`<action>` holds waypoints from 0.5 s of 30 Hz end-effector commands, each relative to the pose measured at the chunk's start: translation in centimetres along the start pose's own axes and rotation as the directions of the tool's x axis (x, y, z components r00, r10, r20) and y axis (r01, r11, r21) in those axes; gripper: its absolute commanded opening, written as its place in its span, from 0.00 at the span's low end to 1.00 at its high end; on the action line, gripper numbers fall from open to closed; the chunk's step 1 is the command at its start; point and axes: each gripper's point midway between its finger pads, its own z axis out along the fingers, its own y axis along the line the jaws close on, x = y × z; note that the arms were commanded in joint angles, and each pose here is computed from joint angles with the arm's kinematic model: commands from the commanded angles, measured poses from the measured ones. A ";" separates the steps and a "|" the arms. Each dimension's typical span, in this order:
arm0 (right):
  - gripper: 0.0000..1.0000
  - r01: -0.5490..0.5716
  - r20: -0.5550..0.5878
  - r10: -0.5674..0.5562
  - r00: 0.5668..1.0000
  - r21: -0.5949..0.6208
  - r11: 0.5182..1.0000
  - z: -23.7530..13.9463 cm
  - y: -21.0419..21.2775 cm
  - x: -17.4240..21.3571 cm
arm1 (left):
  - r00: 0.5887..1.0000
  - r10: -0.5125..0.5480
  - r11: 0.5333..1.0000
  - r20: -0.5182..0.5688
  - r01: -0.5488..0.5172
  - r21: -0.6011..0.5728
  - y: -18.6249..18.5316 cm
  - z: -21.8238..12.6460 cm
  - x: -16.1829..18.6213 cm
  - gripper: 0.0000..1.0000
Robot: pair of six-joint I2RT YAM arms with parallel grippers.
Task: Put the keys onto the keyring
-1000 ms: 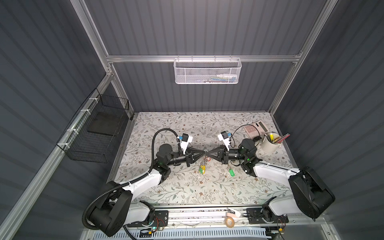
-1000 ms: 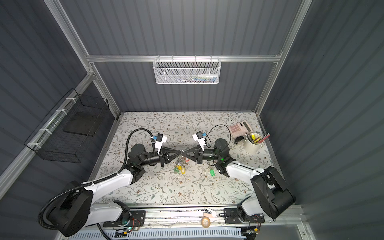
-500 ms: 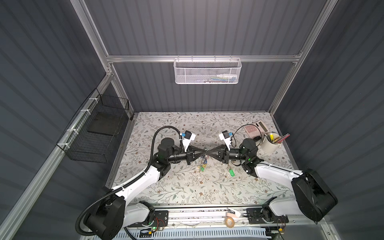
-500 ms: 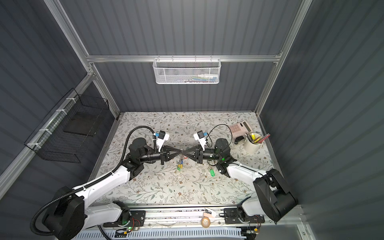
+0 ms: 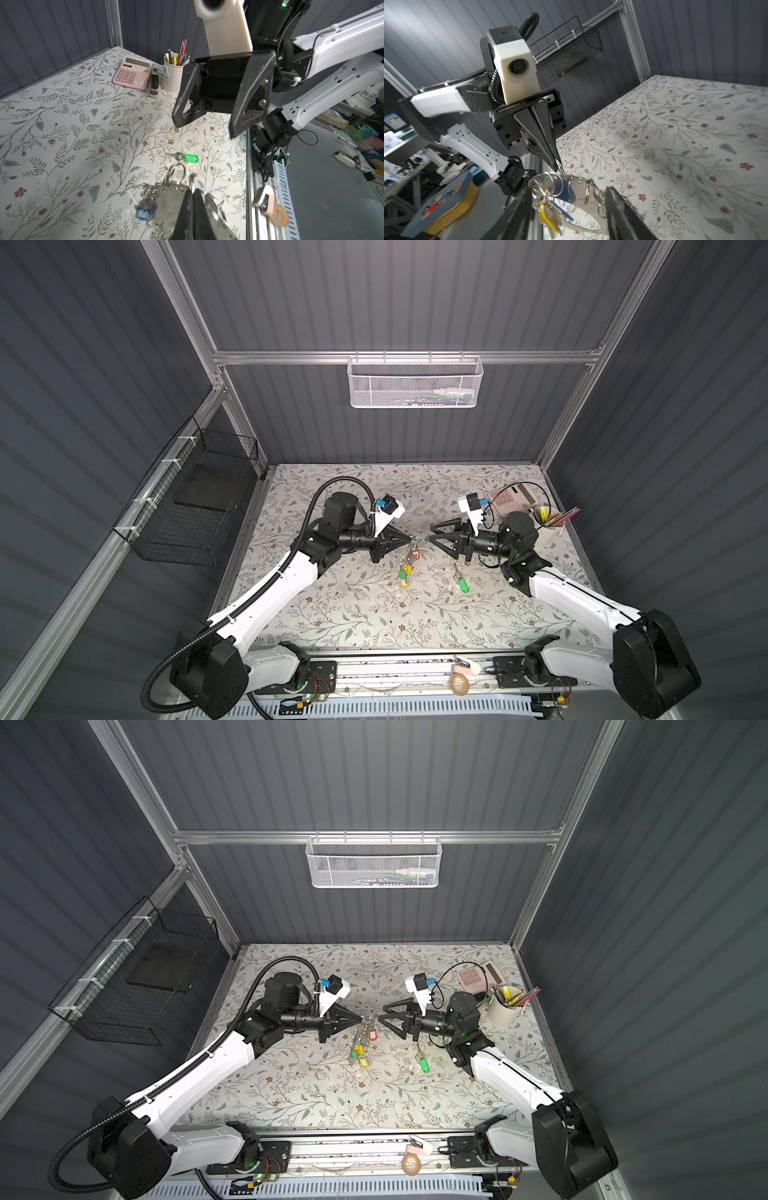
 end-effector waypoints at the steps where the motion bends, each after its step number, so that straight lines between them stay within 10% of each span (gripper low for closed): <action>1: 0.83 0.166 0.004 -0.167 0.986 0.109 0.980 -0.6 -1.2 1.3 | 0.987 0.127 0.992 -0.096 -0.129 -0.017 0.0 -0.7 0.6 0.00; 4: 0.99 0.272 -0.013 -0.274 0.962 0.175 0.946 -0.6 -2.0 2.1 | 0.979 0.161 0.985 -0.128 -0.167 -0.033 0.2 -1.0 0.9 0.00; 15: 0.94 0.459 -0.185 -0.434 0.882 0.125 0.879 3.4 -2.6 4.8 | 0.913 0.266 0.954 -0.311 -0.296 -0.054 -0.2 -1.0 3.4 0.00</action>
